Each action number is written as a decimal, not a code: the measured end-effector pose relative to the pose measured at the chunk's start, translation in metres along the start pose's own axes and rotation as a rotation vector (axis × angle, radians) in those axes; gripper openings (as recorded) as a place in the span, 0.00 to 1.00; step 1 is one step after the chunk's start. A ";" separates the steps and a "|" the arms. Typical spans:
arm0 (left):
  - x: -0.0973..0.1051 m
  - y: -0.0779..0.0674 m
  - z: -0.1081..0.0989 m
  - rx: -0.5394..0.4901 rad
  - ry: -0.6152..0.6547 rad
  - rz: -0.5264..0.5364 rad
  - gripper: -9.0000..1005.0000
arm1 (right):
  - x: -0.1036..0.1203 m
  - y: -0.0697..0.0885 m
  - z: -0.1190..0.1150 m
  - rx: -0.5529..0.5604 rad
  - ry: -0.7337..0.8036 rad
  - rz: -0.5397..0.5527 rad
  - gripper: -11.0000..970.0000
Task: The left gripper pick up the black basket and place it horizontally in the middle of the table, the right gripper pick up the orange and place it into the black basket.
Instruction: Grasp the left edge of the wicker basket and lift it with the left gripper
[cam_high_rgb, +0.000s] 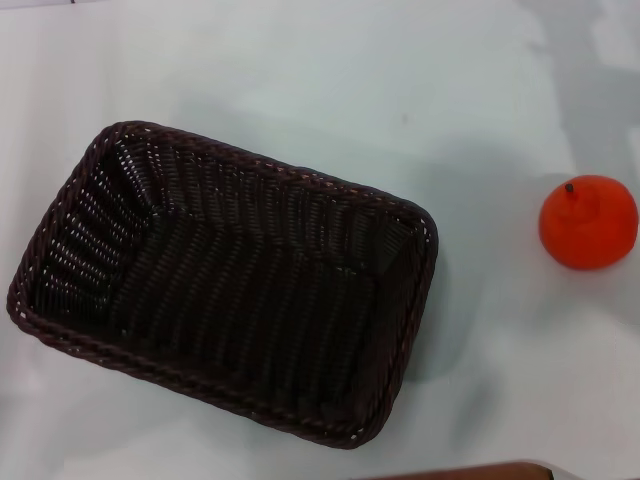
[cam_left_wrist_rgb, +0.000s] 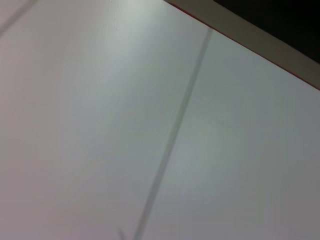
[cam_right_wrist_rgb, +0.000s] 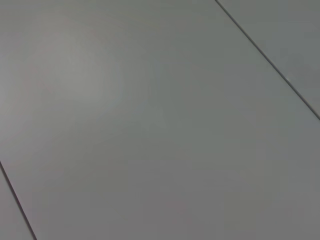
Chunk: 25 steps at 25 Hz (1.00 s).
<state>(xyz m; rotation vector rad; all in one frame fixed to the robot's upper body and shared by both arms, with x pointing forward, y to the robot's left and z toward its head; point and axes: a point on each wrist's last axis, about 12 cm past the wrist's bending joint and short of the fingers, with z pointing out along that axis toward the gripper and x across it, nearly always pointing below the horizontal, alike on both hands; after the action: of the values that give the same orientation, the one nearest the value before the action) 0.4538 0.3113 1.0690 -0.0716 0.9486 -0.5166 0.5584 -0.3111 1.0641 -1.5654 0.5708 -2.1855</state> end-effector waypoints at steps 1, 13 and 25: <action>-0.001 0.002 0.001 0.025 0.017 -0.010 0.62 | 0.000 0.000 0.000 0.000 -0.001 0.000 0.79; -0.056 0.050 0.058 0.354 0.587 -0.307 0.62 | 0.000 0.001 0.003 -0.009 -0.006 -0.003 0.79; -0.081 0.037 0.101 0.297 1.204 -0.214 0.73 | -0.003 -0.003 0.010 -0.013 -0.020 0.004 0.79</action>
<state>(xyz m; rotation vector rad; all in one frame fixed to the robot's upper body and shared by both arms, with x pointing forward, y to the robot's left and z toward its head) 0.5101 0.3642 1.1799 0.4636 2.0310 -0.9187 0.5685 -0.3083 1.0661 -1.5895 0.5826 -2.1643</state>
